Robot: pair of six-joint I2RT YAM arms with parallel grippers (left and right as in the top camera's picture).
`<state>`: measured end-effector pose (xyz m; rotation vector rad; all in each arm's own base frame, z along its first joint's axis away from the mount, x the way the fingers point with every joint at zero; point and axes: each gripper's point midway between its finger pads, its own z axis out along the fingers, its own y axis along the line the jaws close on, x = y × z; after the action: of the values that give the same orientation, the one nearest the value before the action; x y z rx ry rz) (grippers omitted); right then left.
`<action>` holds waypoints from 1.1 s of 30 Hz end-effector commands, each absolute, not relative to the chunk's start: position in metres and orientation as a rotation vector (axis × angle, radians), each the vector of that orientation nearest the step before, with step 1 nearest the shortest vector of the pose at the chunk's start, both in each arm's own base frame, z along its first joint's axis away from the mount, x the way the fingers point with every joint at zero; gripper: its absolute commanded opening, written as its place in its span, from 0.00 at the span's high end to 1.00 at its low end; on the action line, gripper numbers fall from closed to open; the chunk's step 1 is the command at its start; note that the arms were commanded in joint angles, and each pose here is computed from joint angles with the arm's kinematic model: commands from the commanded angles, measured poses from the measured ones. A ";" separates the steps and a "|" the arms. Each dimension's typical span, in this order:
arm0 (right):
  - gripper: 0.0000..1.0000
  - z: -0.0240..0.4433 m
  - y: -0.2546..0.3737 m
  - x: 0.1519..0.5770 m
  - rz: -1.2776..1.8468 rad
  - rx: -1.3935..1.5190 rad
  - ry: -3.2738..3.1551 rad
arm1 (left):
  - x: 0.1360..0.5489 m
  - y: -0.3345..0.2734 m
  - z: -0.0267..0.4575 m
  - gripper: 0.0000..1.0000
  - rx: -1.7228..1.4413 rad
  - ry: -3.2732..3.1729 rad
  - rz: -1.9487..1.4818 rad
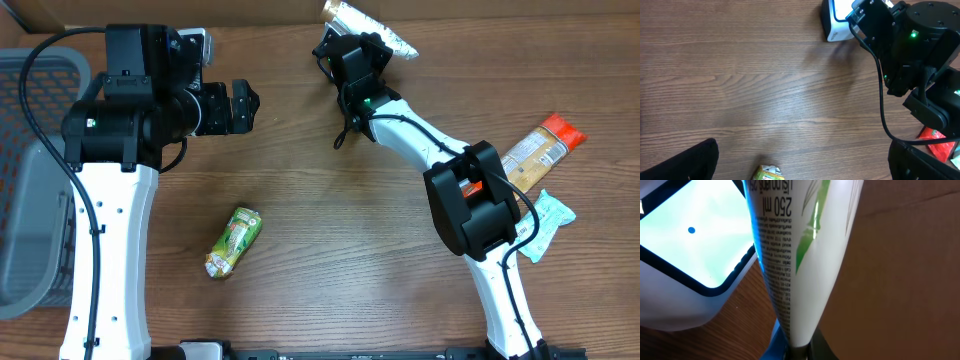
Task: Scan the item barcode
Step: 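Hold the Pantene tube barcode over the white scanner with the right gripper, then carry the Pantene tube right and release it beside the packets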
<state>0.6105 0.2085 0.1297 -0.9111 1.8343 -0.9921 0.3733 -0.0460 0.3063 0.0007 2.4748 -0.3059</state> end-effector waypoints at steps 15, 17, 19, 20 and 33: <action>0.96 0.164 0.208 0.609 -0.996 -0.776 1.817 | 0.375 -0.046 0.310 0.01 0.027 2.464 -0.295; 0.96 0.181 0.208 0.602 -0.972 -0.673 1.827 | 0.376 -0.046 0.310 0.00 0.027 2.464 -0.295; 0.96 0.201 0.209 0.591 -0.895 -0.568 1.851 | 0.376 -0.046 0.310 0.00 0.027 2.464 -0.295; 0.96 0.211 0.209 0.585 -0.830 -0.526 1.874 | 0.376 -0.046 0.310 0.00 0.027 2.464 -0.295; 0.96 0.244 0.165 0.430 0.457 -0.087 2.600 | 0.376 -0.046 0.310 0.00 0.027 2.464 -0.295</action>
<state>0.4431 0.1694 0.2335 -0.3406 2.5048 0.0327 0.3733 -0.0462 0.3063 0.0016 2.4748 -0.3059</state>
